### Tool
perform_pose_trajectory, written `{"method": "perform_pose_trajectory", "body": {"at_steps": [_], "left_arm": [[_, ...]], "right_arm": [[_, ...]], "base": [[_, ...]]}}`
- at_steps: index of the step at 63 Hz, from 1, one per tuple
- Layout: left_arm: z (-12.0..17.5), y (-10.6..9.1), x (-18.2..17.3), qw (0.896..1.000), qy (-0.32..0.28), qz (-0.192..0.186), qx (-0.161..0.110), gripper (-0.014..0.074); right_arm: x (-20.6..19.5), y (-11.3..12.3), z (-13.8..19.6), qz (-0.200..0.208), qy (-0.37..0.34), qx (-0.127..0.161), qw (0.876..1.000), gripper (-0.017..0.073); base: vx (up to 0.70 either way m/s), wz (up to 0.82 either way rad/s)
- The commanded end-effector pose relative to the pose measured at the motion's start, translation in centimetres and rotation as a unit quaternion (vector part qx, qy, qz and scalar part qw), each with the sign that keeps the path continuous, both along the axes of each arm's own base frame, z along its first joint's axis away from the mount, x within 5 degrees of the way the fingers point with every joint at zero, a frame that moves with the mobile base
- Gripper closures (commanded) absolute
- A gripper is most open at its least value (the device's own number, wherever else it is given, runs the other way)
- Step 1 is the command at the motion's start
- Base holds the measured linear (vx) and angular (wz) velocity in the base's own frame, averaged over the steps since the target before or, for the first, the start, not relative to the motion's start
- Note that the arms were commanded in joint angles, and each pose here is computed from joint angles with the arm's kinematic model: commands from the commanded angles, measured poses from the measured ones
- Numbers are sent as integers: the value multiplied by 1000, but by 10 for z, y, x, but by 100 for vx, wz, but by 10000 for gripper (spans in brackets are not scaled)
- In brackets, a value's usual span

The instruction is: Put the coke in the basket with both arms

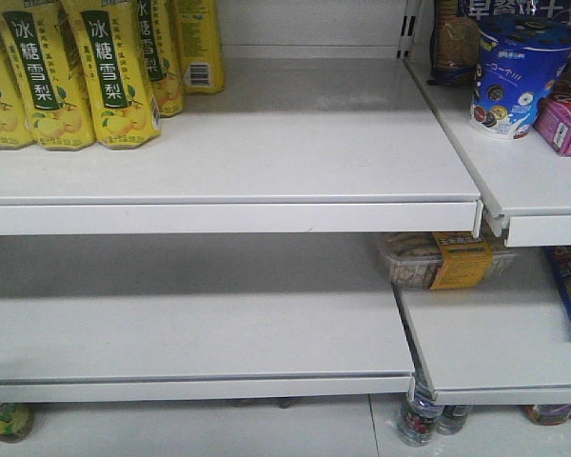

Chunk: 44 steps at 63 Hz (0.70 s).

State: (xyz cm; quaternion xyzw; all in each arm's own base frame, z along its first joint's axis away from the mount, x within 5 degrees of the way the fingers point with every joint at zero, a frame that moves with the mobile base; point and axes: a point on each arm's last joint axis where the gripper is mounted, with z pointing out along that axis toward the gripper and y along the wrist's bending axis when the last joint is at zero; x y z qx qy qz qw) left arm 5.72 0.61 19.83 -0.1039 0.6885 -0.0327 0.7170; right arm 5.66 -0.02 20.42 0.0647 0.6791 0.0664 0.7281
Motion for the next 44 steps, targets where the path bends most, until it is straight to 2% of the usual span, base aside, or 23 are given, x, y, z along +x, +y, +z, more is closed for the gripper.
{"method": "perform_pose_trajectory", "body": {"at_steps": [1, 44], "left_arm": [[24, -3, -5, 995, -92, -8, 48, 600], [24, -3, -5, 995, -92, -8, 48, 600]], "right_arm": [[0, 1, 4, 2, -33, -2, 999, 564], [0, 1, 4, 2, -33, -2, 999, 564]], "base": [[0, 0], [0, 0]]}}
